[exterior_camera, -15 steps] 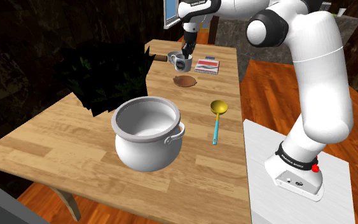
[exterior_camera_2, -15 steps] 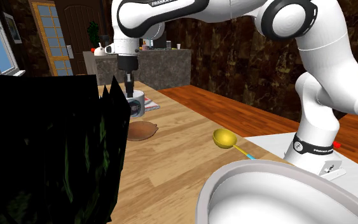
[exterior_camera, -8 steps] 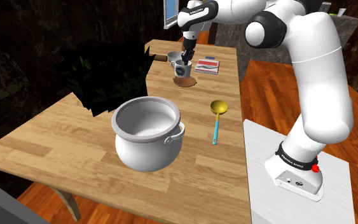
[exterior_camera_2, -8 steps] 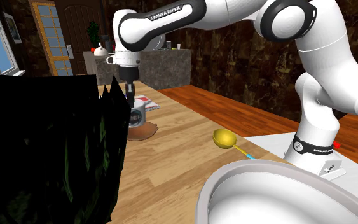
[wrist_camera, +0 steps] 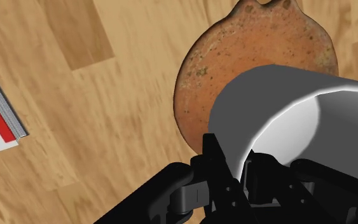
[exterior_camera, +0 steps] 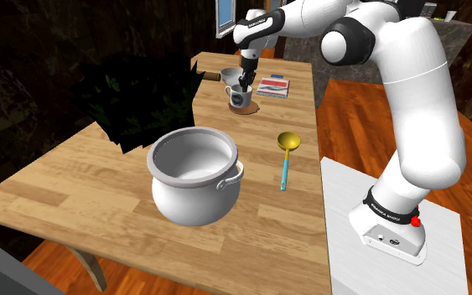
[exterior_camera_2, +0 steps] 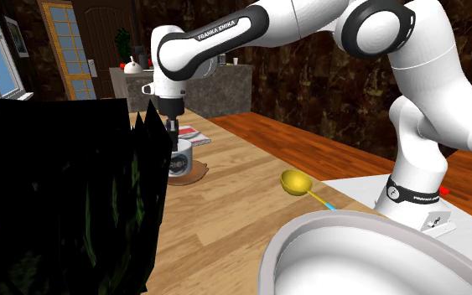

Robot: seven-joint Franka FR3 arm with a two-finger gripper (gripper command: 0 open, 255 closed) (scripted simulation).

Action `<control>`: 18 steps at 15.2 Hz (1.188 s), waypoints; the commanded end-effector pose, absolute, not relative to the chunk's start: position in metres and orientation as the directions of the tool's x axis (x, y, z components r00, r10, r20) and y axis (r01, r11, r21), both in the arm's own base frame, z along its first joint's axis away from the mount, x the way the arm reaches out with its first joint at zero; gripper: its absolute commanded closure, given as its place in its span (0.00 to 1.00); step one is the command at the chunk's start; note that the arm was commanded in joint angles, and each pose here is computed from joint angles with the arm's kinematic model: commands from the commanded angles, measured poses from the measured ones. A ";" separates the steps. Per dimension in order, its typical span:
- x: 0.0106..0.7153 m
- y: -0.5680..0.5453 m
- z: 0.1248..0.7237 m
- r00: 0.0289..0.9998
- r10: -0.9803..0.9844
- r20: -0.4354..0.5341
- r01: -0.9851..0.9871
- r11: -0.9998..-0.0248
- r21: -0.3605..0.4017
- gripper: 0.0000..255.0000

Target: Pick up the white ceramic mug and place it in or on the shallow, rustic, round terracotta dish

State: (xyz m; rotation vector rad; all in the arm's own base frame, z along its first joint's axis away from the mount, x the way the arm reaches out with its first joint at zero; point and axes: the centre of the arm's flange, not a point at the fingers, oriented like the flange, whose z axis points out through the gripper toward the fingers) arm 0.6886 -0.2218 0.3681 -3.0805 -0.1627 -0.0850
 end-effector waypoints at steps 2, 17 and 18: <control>0.688 -0.222 0.368 0.993 0.104 0.058 0.107 -0.993 -0.052 1.00; 0.686 -0.225 0.418 0.993 0.104 0.058 0.107 -0.993 -0.052 0.00; 0.686 -0.225 0.418 0.993 0.104 0.058 0.107 -0.993 -0.052 0.00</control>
